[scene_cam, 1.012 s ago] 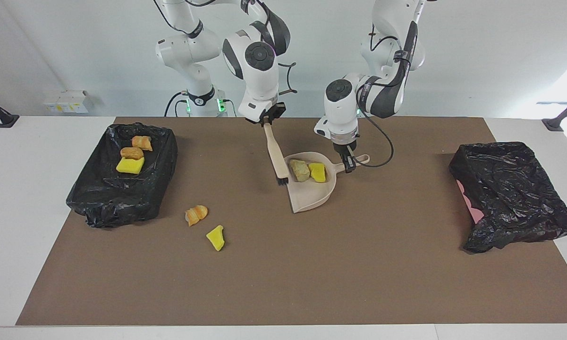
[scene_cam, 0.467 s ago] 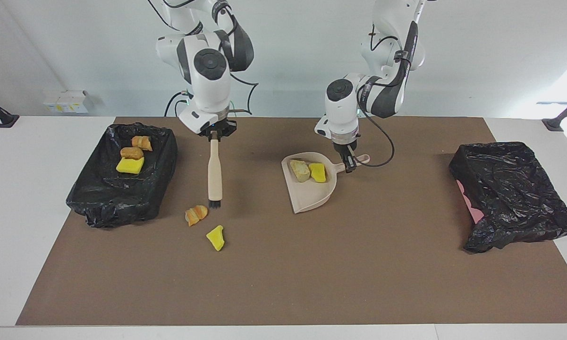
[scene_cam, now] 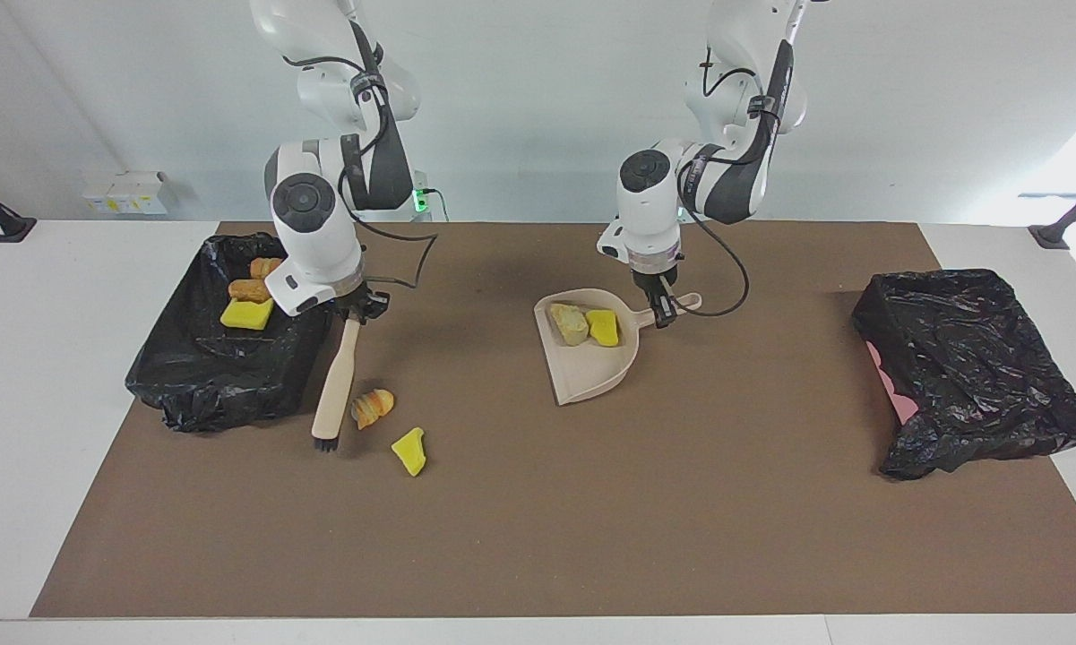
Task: Sweep and dump trash in bin
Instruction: 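Reach the brush with the right gripper to the far sponge and bread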
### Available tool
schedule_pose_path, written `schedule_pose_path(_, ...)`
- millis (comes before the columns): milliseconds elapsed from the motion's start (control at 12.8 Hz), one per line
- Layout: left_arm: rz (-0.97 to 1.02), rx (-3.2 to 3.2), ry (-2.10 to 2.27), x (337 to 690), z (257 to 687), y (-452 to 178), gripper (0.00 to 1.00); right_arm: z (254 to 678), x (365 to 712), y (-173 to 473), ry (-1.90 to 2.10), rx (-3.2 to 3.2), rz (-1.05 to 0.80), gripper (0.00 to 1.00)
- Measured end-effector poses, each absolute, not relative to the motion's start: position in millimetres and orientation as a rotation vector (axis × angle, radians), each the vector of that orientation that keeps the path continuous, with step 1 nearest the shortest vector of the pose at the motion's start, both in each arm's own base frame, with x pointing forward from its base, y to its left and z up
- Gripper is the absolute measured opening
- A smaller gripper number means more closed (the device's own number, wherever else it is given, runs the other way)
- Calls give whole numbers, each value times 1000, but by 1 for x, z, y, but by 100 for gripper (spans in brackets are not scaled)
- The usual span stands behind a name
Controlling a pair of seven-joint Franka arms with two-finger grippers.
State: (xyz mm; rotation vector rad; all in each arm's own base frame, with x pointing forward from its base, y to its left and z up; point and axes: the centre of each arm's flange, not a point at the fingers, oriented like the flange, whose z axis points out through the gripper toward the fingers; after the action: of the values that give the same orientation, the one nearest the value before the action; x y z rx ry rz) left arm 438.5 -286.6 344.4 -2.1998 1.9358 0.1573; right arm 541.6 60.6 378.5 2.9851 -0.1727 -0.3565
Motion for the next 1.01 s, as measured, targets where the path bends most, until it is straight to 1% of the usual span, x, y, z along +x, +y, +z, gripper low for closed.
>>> schedule_pose_path(234,149,-2230,1901,439,344,-287,31,360,540,58,-175,2979,-411,26)
schedule_pose_path(467,144,-2268,1853,438,344,-286,31,349,543,67,-132,2992,-403,26)
schedule_pose_path(701,159,-2313,1789,436,343,-286,31,344,558,79,-79,3011,-364,26)
schedule_pose_path(1012,191,-2347,1724,428,345,-289,31,337,578,122,72,3007,-321,26)
